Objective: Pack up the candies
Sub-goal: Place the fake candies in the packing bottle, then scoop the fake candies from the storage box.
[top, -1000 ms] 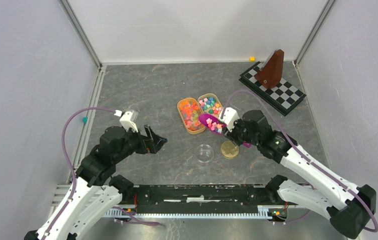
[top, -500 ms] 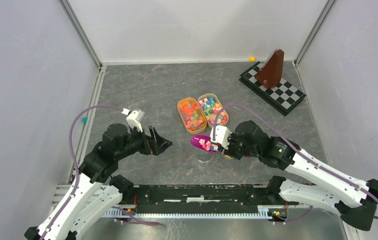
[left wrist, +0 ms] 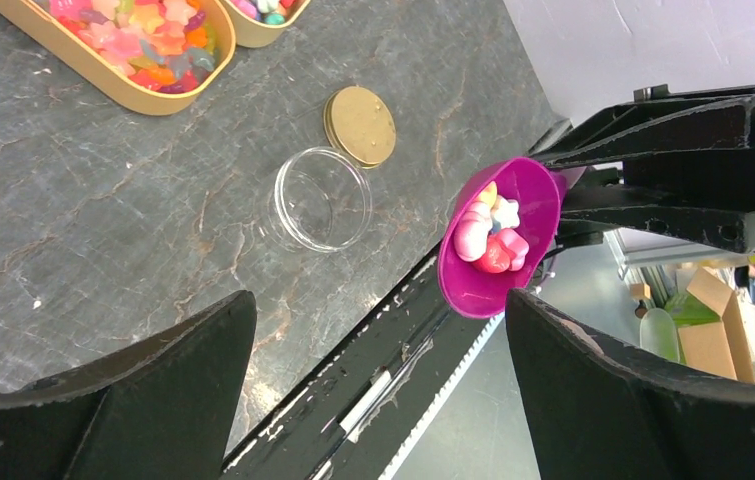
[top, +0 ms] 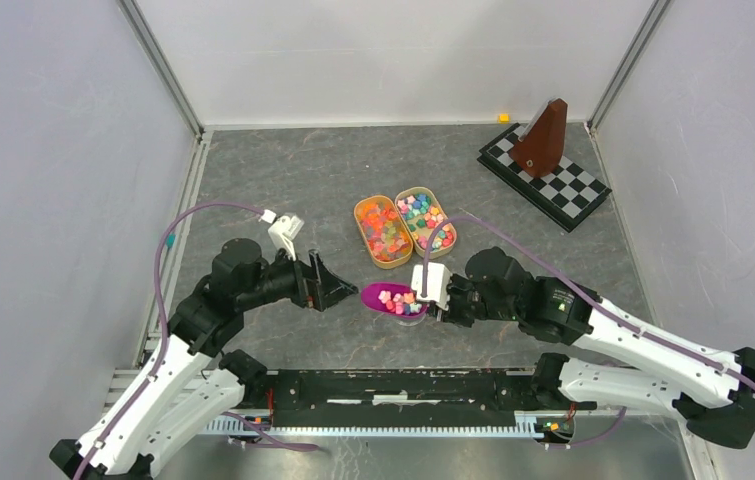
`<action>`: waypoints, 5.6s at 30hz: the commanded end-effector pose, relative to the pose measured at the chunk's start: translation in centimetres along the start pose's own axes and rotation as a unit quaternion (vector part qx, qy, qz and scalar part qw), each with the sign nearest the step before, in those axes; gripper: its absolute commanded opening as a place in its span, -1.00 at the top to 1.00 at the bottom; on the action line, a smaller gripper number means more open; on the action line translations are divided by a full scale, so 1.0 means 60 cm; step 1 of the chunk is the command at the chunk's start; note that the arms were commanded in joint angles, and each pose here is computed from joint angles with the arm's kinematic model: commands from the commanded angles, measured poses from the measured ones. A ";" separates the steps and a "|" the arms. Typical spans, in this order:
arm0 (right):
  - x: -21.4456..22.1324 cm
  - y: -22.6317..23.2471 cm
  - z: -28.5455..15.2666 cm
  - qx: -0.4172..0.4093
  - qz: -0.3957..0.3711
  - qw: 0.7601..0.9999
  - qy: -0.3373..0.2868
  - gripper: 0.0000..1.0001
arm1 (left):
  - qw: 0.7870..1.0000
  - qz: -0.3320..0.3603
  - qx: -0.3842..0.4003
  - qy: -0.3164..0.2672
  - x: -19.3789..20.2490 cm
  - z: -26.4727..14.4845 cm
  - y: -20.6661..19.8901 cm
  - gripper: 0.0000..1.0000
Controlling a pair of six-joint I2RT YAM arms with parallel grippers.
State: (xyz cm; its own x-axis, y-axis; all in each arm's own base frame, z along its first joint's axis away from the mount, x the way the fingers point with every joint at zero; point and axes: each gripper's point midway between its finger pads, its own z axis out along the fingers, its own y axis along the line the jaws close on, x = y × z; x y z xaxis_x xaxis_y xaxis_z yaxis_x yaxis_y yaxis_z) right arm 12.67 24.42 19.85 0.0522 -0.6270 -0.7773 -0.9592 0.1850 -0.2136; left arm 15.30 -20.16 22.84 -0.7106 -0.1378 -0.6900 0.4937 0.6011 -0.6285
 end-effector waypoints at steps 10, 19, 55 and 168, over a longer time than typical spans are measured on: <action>-0.101 -0.007 -0.022 0.010 -0.022 0.995 -0.092 1.00 | 0.999 0.007 0.013 0.037 0.030 0.025 -0.025 -1.00; -0.130 0.001 -0.056 0.007 -0.038 0.988 -0.152 1.00 | 0.999 0.006 -0.011 0.043 0.040 0.032 -0.012 -0.99; 0.039 -0.021 -0.053 0.059 -0.043 0.996 0.057 1.00 | 0.996 0.035 -0.054 -0.059 -0.028 -0.026 -0.011 -1.00; 0.193 -0.334 0.135 0.275 0.025 0.850 0.450 1.00 | 0.988 0.085 -0.120 -0.044 -0.003 -0.034 0.048 -1.00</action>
State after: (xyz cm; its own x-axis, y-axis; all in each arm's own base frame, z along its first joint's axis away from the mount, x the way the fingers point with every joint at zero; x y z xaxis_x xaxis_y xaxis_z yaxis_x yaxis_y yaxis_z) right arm 33.09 18.02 10.36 -0.4544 -0.8906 -0.0167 -0.6872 0.3624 -0.6296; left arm 15.26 -17.05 21.82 -0.6128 -0.1104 -0.7825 0.4411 0.7738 -0.4546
